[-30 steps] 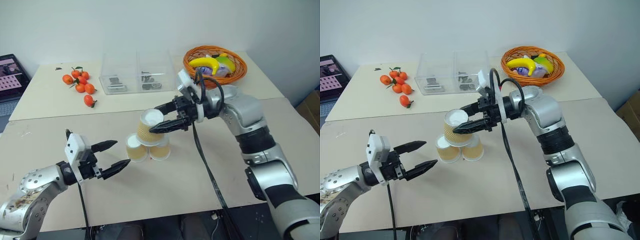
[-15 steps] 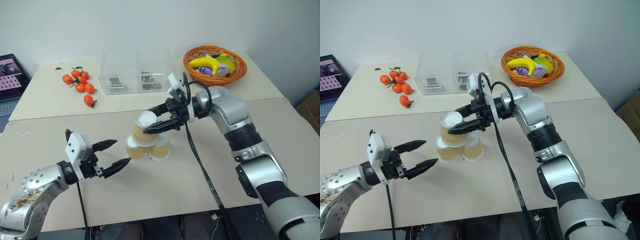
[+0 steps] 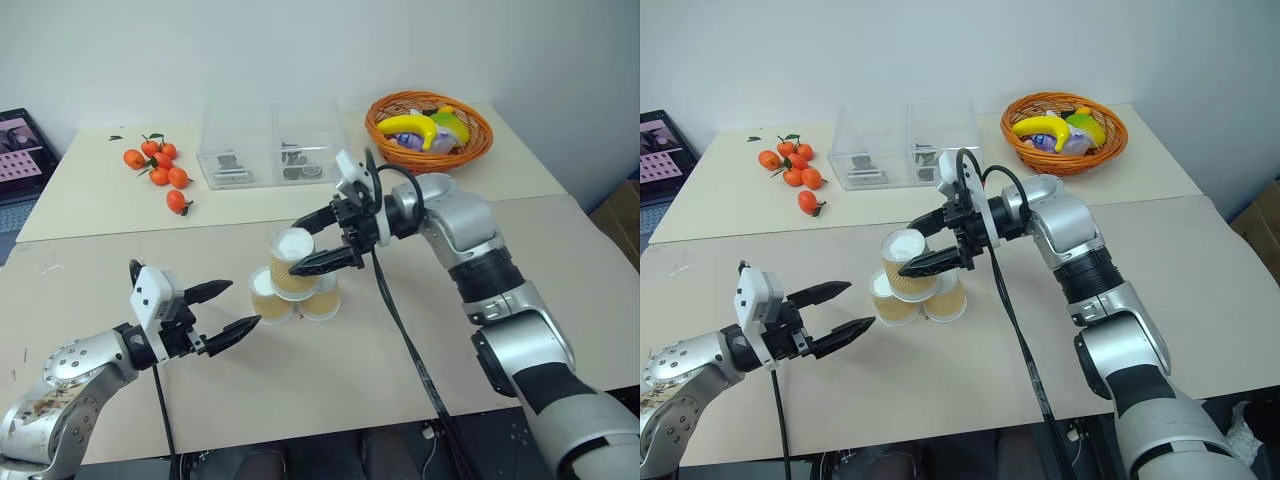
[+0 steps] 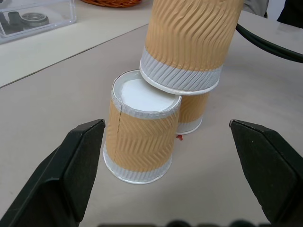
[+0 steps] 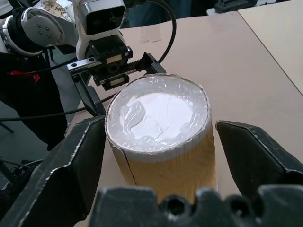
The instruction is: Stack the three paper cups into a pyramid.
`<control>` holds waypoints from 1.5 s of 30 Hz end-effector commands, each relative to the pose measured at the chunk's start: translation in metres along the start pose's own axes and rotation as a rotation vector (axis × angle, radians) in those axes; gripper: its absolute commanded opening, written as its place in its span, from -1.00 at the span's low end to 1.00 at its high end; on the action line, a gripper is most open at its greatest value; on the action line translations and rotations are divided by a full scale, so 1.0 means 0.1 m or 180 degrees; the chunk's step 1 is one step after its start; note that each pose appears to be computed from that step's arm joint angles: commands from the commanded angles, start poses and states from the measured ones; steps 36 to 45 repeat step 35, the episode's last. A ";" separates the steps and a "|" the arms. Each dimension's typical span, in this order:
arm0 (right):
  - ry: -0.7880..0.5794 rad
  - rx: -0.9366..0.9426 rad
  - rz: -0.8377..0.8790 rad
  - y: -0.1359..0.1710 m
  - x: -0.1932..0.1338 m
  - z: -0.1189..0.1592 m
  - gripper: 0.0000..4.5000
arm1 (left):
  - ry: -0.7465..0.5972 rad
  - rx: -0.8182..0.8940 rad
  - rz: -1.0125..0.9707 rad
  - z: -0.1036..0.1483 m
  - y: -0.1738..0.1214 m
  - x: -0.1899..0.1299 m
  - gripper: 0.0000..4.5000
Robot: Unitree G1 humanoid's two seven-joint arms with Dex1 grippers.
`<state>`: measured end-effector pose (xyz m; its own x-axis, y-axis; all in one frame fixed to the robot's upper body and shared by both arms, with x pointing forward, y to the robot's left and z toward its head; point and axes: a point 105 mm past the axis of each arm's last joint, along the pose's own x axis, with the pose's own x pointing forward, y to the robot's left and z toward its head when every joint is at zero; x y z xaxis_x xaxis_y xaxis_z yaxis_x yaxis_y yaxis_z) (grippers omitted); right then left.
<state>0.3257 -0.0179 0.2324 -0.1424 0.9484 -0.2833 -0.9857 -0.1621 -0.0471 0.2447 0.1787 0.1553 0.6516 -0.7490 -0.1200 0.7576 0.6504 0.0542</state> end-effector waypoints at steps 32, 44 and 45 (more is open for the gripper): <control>-0.0992 0.0978 -0.3857 0.07 -2.26 -1.03 0.84 | -0.0652 -0.1039 0.2050 -0.32 0.70 -0.75 1.00; -0.0841 0.0954 -0.3980 0.10 -2.14 -1.26 0.84 | -0.0601 -0.1081 0.2046 -0.40 0.72 -0.66 1.00; -0.0841 0.0954 -0.3980 0.10 -2.14 -1.26 0.84 | -0.0601 -0.1081 0.2046 -0.40 0.72 -0.66 1.00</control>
